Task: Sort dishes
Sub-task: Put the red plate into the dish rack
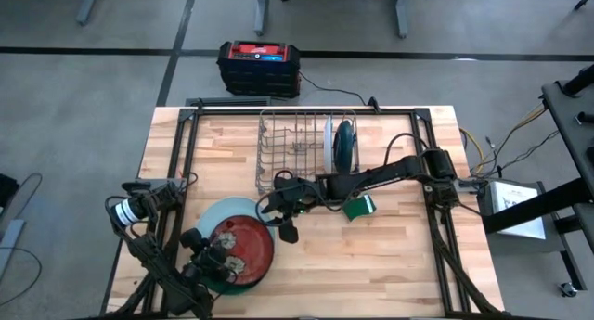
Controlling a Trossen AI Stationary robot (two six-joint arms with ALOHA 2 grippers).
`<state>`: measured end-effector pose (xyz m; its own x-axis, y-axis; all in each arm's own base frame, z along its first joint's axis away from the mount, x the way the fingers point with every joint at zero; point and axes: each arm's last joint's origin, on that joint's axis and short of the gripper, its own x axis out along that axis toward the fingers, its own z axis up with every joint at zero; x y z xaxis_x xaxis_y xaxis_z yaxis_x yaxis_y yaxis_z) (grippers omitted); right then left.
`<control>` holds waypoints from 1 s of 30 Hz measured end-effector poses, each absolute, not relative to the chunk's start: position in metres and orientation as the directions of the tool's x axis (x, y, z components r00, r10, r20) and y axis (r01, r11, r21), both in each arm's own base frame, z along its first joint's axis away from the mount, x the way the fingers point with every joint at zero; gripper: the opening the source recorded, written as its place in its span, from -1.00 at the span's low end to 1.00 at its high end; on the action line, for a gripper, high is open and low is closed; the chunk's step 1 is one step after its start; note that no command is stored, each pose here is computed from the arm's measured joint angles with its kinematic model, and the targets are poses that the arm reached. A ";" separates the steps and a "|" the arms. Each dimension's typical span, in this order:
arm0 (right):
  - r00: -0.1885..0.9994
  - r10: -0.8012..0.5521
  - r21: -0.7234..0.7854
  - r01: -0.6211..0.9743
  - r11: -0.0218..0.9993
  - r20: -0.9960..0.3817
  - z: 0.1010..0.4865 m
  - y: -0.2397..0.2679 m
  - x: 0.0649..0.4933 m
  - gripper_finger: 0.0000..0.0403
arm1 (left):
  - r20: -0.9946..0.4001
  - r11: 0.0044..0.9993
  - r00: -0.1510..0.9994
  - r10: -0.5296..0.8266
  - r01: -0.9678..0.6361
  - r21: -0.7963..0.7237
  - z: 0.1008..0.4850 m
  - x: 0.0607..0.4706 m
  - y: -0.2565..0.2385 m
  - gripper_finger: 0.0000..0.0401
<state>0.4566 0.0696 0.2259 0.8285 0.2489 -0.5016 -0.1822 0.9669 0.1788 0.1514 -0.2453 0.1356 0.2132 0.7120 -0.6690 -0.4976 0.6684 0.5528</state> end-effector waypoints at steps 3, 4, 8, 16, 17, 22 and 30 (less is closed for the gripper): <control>0.826 0.249 0.189 -0.175 0.966 -0.506 0.225 0.070 0.456 -0.16 | -0.658 0.664 0.209 0.724 -0.469 0.582 0.136 0.150 -0.243 -0.42; 0.825 0.248 0.189 -0.175 0.966 -0.507 0.225 0.070 0.456 -0.16 | -0.657 0.666 0.208 0.725 -0.456 0.591 0.136 0.150 -0.243 -0.42; 0.824 0.198 0.167 -0.128 0.978 -0.530 0.223 0.068 0.456 -0.15 | -0.653 0.669 0.206 0.729 -0.416 0.616 0.135 0.150 -0.242 -0.42; 0.821 0.119 0.147 -0.044 0.988 -0.558 0.220 0.065 0.454 -0.13 | -0.639 0.660 0.200 0.742 -0.386 0.645 0.132 0.148 -0.238 -0.42; 0.817 0.112 0.145 -0.035 0.989 -0.566 0.219 0.065 0.454 -0.13 | -0.637 0.657 0.199 0.745 -0.385 0.648 0.131 0.147 -0.237 -0.42; 0.781 0.056 0.121 0.026 0.992 -0.621 0.214 0.063 0.450 -0.13 | -0.628 0.649 0.196 0.753 -0.380 0.659 0.129 0.146 -0.234 -0.42; 0.739 0.044 0.088 0.022 0.996 -0.672 0.208 0.063 0.446 -0.13 | -0.623 0.645 0.194 0.758 -0.363 0.672 0.128 0.145 -0.233 -0.42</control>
